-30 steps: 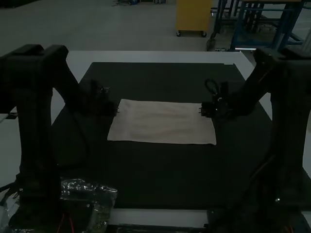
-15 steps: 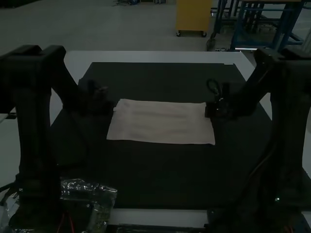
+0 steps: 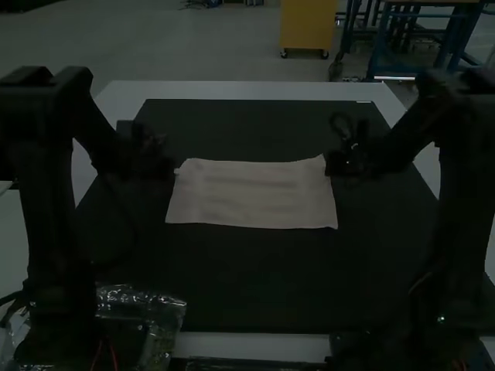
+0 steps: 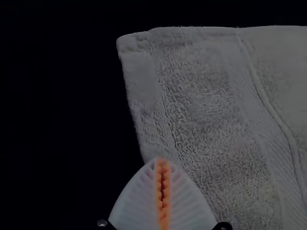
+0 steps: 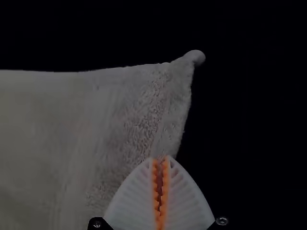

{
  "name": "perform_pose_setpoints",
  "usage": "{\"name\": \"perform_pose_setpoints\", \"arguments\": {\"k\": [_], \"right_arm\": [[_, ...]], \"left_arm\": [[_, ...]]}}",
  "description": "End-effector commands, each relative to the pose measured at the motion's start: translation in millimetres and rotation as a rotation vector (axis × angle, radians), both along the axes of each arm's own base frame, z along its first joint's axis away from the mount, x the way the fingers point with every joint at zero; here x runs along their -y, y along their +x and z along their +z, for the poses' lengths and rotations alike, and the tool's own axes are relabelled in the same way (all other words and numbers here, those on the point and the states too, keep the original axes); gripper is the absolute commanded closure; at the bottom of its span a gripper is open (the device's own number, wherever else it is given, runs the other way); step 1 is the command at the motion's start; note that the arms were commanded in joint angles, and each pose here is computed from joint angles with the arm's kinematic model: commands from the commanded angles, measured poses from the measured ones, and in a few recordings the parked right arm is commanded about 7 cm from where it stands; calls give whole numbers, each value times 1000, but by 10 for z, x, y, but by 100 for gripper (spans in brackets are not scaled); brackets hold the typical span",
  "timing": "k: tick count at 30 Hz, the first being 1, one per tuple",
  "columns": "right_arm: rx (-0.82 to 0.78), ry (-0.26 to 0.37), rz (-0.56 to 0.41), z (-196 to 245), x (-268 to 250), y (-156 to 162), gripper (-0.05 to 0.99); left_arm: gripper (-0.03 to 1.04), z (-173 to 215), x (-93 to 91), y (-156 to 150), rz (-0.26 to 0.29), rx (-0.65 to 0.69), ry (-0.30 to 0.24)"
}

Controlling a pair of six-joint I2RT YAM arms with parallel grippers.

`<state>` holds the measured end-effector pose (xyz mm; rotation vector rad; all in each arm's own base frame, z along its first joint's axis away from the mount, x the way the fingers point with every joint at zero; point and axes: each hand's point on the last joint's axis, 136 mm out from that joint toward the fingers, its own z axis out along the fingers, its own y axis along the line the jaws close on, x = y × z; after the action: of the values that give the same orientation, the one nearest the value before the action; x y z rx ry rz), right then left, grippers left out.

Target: Fold the towel.

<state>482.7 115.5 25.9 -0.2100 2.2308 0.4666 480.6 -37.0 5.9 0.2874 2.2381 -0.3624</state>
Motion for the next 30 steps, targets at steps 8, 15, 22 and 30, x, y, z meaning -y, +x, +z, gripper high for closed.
{"name": "perform_pose_setpoints", "arguments": {"k": [8, 15, 22, 30], "right_arm": [[15, 57, 30, 341, -45, -155, 96], [-9, 66, 14, 323, 75, -263, 96], [-20, 60, -11, 325, 261, -332, 96], [-33, 57, 7, 375, 259, -511, 96]], "left_arm": [[98, 289, 26, -54, -26, 18, -30], [98, 333, 40, -234, -38, 11, -17], [98, 426, 59, -414, -53, 14, -9], [98, 566, 78, -593, -65, 25, 0]]}}
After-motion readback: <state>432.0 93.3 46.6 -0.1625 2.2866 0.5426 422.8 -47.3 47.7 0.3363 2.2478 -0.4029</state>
